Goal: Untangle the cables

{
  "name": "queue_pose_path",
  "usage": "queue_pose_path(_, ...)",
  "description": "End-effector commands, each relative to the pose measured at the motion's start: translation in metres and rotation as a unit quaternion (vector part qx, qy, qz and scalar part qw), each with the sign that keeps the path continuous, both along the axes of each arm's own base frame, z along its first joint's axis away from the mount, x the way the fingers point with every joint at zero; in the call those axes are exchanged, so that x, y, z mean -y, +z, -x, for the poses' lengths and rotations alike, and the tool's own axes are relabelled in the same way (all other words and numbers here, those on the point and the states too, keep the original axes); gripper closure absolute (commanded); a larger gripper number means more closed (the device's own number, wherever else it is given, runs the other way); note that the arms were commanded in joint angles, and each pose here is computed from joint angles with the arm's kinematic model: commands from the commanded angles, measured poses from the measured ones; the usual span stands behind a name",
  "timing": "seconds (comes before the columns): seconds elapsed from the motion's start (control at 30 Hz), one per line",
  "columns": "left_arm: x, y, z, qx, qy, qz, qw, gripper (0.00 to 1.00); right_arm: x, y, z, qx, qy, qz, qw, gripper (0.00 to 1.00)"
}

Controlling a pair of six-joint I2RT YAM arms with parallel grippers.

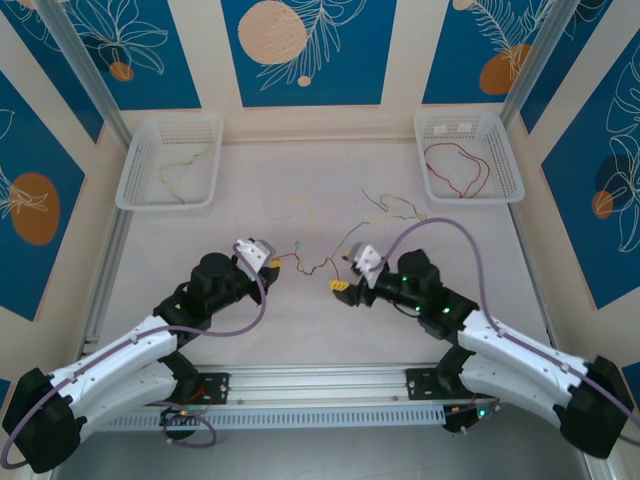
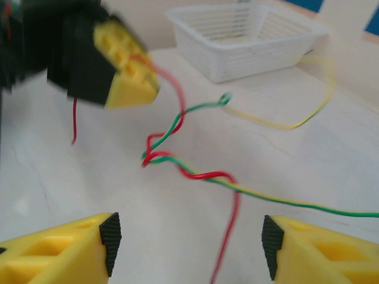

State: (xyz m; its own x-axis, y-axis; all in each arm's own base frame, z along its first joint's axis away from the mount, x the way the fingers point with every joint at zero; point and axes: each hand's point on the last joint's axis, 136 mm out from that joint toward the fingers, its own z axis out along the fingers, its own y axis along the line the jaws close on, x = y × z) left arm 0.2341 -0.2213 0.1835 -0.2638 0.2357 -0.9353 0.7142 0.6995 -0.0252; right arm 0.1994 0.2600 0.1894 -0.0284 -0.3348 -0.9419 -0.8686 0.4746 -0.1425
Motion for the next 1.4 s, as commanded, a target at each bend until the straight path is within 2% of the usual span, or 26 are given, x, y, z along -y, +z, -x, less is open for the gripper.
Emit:
queue_pose_path(0.0,-0.002,0.015,0.001,0.024,-0.001,-0.005,1.0,1.0,0.003,0.026,-0.022,0.145,-0.029,0.014,0.989,0.33)
queue_pose_path(0.07,-0.004,0.015,0.002,0.025,0.0,-0.007,1.0,1.0,0.007,0.032,-0.026,0.158,-0.021,0.013,0.987,0.31)
queue_pose_path(0.2,-0.005,0.016,0.007,0.024,-0.005,-0.001,1.0,1.0,0.015,0.026,-0.039,0.179,-0.02,0.055,0.982,0.3)
queue_pose_path(0.33,-0.007,0.017,0.007,0.029,-0.001,0.002,1.0,1.0,0.024,0.038,-0.052,0.213,-0.025,0.06,0.975,0.29)
queue_pose_path(0.43,-0.007,0.018,0.007,0.03,-0.003,0.004,1.0,1.0,0.026,0.04,-0.067,0.233,-0.036,0.095,0.967,0.29)
queue_pose_path(0.57,-0.005,0.02,0.008,0.029,-0.008,0.006,1.0,1.0,0.023,0.037,-0.08,0.232,-0.021,0.1,0.967,0.3)
queue_pose_path(0.73,-0.005,0.023,0.009,0.031,-0.008,0.009,0.999,1.0,0.009,0.016,-0.092,0.218,0.015,0.149,0.964,0.33)
queue_pose_path(1.0,-0.008,0.027,0.007,0.036,0.005,0.016,0.999,1.0,-0.001,0.007,-0.079,0.211,0.057,0.166,0.962,0.32)
queue_pose_path(1.13,-0.006,0.026,0.006,0.033,0.002,0.015,0.999,1.0,-0.003,0.012,-0.064,0.217,0.066,0.142,0.963,0.32)
queue_pose_path(1.2,-0.004,0.026,0.005,0.033,-0.002,0.015,0.999,1.0,-0.003,0.013,-0.064,0.216,0.065,0.142,0.964,0.36)
queue_pose_path(1.23,-0.003,0.026,0.005,0.033,-0.003,0.014,0.999,1.0,-0.005,0.013,-0.064,0.215,0.065,0.142,0.964,0.42)
queue_pose_path(1.27,-0.003,0.025,0.004,0.033,-0.003,0.012,0.999,1.0,-0.006,0.014,-0.065,0.213,0.065,0.14,0.965,0.5)
queue_pose_path(1.3,-0.002,0.025,0.003,0.034,-0.002,0.012,0.999,1.0,-0.008,0.016,-0.068,0.21,0.061,0.137,0.966,0.64)
queue_pose_path(1.33,-0.002,0.026,0.002,0.034,-0.001,0.012,0.999,1.0,-0.009,0.015,-0.07,0.205,0.058,0.138,0.967,0.73)
queue_pose_path(1.37,-0.002,0.026,0.003,0.034,-0.003,0.013,0.999,1.0,-0.01,0.013,-0.069,0.2,0.062,0.139,0.968,0.75)
